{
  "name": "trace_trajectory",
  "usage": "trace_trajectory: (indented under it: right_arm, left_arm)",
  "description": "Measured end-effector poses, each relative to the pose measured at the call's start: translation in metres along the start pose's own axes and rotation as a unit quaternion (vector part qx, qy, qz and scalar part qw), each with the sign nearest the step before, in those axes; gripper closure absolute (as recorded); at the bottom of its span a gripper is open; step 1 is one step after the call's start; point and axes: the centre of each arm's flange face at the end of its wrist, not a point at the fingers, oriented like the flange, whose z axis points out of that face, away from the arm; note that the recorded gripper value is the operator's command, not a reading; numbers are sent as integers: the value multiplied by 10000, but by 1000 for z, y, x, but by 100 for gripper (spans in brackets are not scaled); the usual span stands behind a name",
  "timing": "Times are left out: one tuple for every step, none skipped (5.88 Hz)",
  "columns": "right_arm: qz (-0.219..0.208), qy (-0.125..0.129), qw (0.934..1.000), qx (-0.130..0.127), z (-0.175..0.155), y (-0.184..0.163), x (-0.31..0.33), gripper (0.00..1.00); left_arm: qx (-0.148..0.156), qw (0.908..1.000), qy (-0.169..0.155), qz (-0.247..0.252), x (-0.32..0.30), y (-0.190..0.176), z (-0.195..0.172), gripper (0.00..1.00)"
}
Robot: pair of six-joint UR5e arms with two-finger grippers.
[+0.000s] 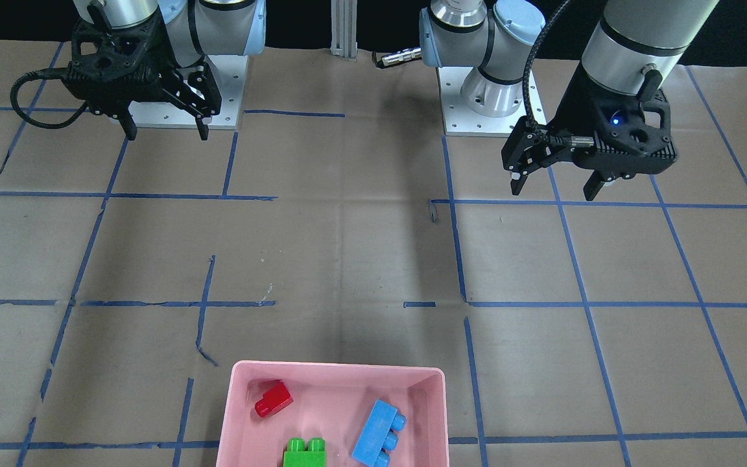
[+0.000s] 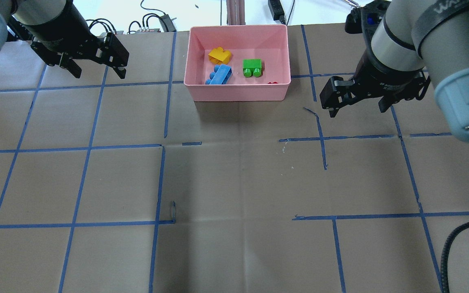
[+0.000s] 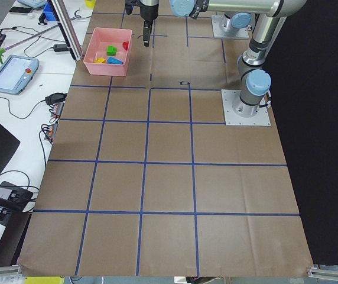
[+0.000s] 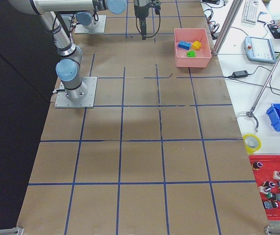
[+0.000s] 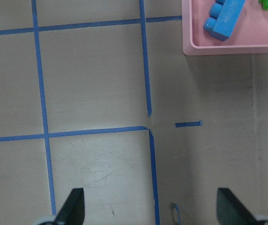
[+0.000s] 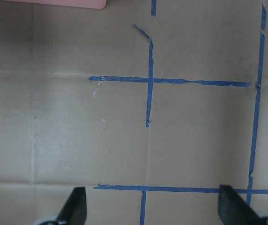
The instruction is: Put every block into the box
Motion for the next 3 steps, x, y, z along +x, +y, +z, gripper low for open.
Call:
trace_trajectory:
  right_arm:
    - [-2,12,10000,13,-1,0,0,0]
    - [-2,14,10000,32,-1,0,0,0]
    - [-2,11,10000,44,-1,-1,0,0]
  left_arm:
    - [-1,10000,1,4,0,0,0,1]
    - [-3,10000,2,1,0,0,0,1]
    - [-4,10000,2,-3,0,0,0,1]
